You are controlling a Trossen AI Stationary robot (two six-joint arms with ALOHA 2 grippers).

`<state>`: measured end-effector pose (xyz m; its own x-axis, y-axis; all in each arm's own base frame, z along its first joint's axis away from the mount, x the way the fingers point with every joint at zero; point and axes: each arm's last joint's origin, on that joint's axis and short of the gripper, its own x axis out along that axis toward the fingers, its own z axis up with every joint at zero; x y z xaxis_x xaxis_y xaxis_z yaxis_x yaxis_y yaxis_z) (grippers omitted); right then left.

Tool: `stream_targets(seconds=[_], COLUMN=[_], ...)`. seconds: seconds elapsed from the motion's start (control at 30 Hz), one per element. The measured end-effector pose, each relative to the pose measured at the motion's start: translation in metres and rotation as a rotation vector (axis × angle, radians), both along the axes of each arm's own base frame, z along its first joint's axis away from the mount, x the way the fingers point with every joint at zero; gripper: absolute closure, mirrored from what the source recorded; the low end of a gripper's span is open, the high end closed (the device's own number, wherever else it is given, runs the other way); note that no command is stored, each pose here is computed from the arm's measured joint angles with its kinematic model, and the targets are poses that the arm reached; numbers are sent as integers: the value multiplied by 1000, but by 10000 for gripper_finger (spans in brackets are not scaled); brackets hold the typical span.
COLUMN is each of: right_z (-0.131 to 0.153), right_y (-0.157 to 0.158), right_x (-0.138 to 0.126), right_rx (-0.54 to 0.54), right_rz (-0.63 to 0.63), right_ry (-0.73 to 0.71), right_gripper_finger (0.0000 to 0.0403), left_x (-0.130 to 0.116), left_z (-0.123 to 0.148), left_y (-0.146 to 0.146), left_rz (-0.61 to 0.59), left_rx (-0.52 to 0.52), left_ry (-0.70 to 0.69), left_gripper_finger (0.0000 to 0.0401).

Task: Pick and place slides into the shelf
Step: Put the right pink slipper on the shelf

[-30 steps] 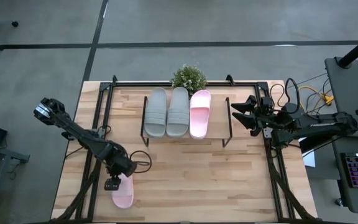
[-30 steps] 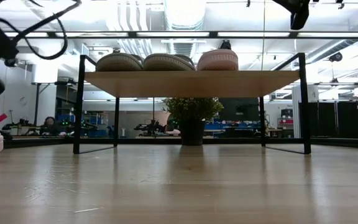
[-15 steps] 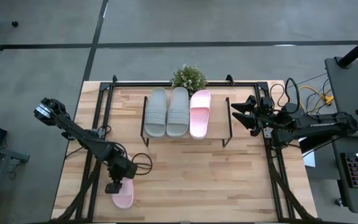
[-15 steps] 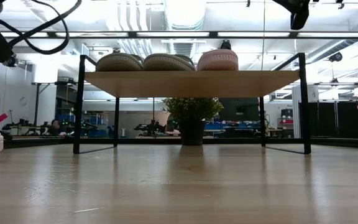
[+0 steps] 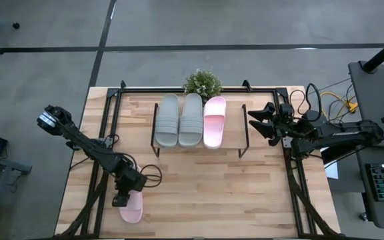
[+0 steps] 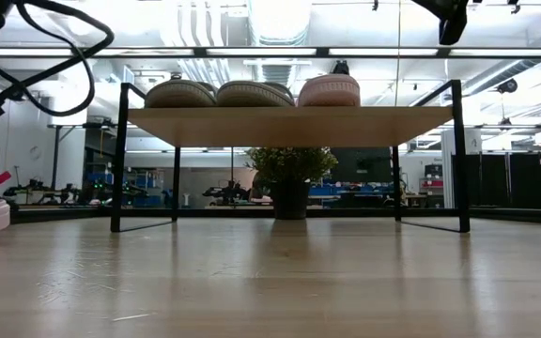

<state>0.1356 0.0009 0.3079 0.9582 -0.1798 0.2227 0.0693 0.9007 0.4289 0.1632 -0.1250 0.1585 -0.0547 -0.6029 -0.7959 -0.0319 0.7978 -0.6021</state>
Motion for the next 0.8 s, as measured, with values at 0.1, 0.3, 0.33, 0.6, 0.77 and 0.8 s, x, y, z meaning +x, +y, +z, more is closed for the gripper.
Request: stream_targets(seconds=[0.1, 0.3, 0.33, 0.6, 0.77, 0.8], right_z=[0, 0, 0, 0, 0, 0], right_y=[0, 0, 0, 0, 0, 0], right_x=[0, 0, 0, 0, 0, 0], right_rx=[0, 0, -1, -2, -3, -3], right_rz=[0, 0, -1, -1, -1, -1], right_ry=[0, 0, 0, 0, 1, 1], right_gripper_finger=[161, 161, 161, 161, 161, 161], left_x=[-1, -3, -3, -3, 1, 2], left_z=[-2, -1, -1, 20, 54, 62], left_y=[0, -1, -1, -4, -6, -6], left_rz=[-10, -46, -48, -61, -19, -4], left_rx=[-25, -82, -87, -215, -276, -296], left_ry=[10, 33, 35, 44, -64, -86], left_gripper_finger=[332, 394, 394, 400, 400, 400])
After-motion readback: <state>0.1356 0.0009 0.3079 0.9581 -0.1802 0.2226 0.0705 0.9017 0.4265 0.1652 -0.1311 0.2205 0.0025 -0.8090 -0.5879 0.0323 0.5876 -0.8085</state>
